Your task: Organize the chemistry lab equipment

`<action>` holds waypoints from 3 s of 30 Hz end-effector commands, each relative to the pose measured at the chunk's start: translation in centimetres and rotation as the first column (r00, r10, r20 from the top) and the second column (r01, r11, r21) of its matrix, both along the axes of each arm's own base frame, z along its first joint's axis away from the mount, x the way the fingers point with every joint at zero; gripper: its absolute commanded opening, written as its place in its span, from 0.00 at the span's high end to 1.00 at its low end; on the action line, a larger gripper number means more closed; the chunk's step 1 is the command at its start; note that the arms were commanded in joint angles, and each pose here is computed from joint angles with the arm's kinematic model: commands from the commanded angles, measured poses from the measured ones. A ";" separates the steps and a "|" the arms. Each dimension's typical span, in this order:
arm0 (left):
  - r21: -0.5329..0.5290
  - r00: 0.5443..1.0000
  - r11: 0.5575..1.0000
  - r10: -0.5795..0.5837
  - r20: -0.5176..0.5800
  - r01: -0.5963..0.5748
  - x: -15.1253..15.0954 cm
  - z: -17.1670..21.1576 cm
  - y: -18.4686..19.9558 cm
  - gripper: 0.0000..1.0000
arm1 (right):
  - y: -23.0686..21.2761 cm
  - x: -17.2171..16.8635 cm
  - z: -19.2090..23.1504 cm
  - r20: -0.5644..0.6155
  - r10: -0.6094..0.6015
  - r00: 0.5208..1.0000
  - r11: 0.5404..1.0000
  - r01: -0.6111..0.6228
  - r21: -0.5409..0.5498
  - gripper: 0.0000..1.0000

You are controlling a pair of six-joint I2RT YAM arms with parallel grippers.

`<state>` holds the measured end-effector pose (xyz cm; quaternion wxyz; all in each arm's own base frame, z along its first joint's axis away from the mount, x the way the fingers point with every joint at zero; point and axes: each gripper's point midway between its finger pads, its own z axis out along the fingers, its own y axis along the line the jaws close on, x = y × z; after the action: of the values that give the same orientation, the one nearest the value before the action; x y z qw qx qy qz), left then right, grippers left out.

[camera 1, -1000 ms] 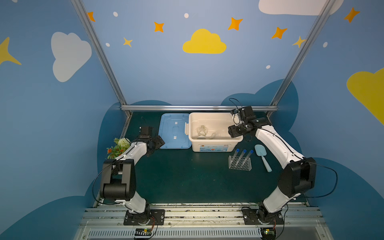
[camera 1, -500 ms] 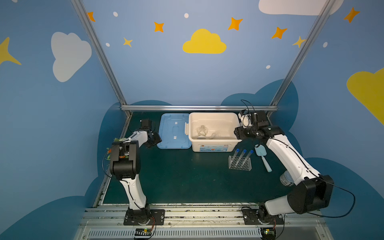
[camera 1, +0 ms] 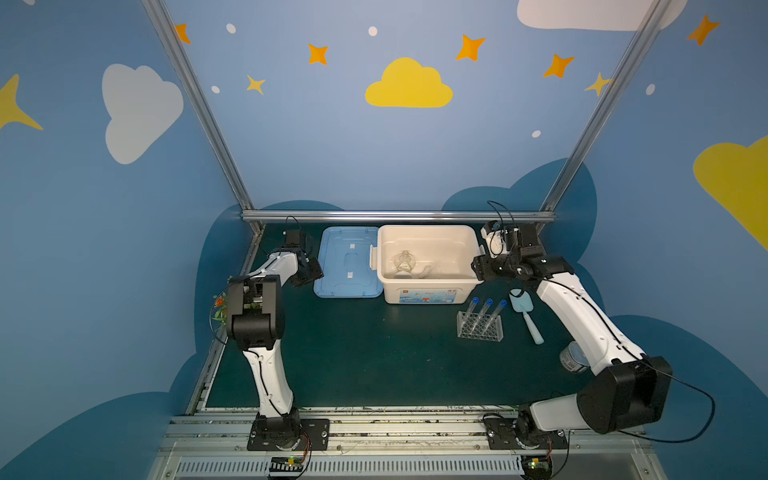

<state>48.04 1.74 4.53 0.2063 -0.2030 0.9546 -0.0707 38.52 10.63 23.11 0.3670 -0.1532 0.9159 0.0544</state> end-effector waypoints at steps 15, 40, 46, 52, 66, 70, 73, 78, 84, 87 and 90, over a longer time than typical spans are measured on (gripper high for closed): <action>0.069 0.990 0.995 -0.066 -0.128 0.075 1.0 -2.1 0.3 0.57 | -0.6 -0.9 1.3 0.028 -0.009 1.000 0.999 0.009 0.030 0.27; 0.070 0.995 0.994 -0.074 -0.072 0.079 -2.4 2.4 1.4 0.97 | 1.7 -1.2 2.4 0.068 0.051 0.996 0.976 -0.064 0.206 0.27; 0.104 0.996 0.994 -0.052 0.067 0.045 -2.2 8.7 2.0 0.97 | 4.5 -0.8 5.7 0.211 0.079 0.974 0.896 -0.162 0.414 0.21; 0.167 0.983 0.986 -0.045 0.175 0.016 -2.4 14.3 2.8 0.97 | 6.7 -0.5 7.1 0.190 0.131 0.973 0.819 -0.214 0.532 0.20; 0.278 0.949 0.960 -0.048 0.310 -0.042 -4.0 20.3 4.4 0.97 | 9.7 0.9 6.8 0.141 0.206 0.968 0.723 -0.247 0.645 0.20; 0.215 0.915 0.976 -0.064 0.397 -0.026 -3.8 22.5 3.1 0.97 | 10.4 1.3 6.5 0.131 0.220 0.967 0.709 -0.251 0.659 0.20; 0.171 0.893 0.985 -0.076 0.443 -0.001 -3.7 24.1 2.0 0.97 | 11.1 1.5 6.4 0.130 0.240 0.962 0.700 -0.264 0.663 0.20; 0.130 0.862 0.991 -0.074 0.502 0.009 -4.2 26.4 1.2 0.97 | 12.0 1.8 6.5 0.133 0.266 0.955 0.672 -0.283 0.684 0.20; 0.128 0.827 0.991 -0.093 0.555 0.026 -5.2 28.6 0.1 0.97 | 13.1 2.2 6.5 0.146 0.308 0.940 0.624 -0.315 0.715 0.20; 0.119 0.811 0.992 -0.103 0.576 0.042 -5.6 29.4 -0.8 0.97 | 13.9 2.5 6.7 0.151 0.330 0.932 0.593 -0.329 0.735 0.20; 0.110 0.795 0.990 -0.139 0.591 0.091 -5.7 29.9 -2.6 0.97 | 14.9 2.7 6.7 0.148 0.367 0.919 0.562 -0.345 0.752 0.20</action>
<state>42.06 0.94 31.96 0.4636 -0.1223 0.8745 -0.0736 41.19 24.20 27.49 0.3587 -0.1379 0.7885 0.4801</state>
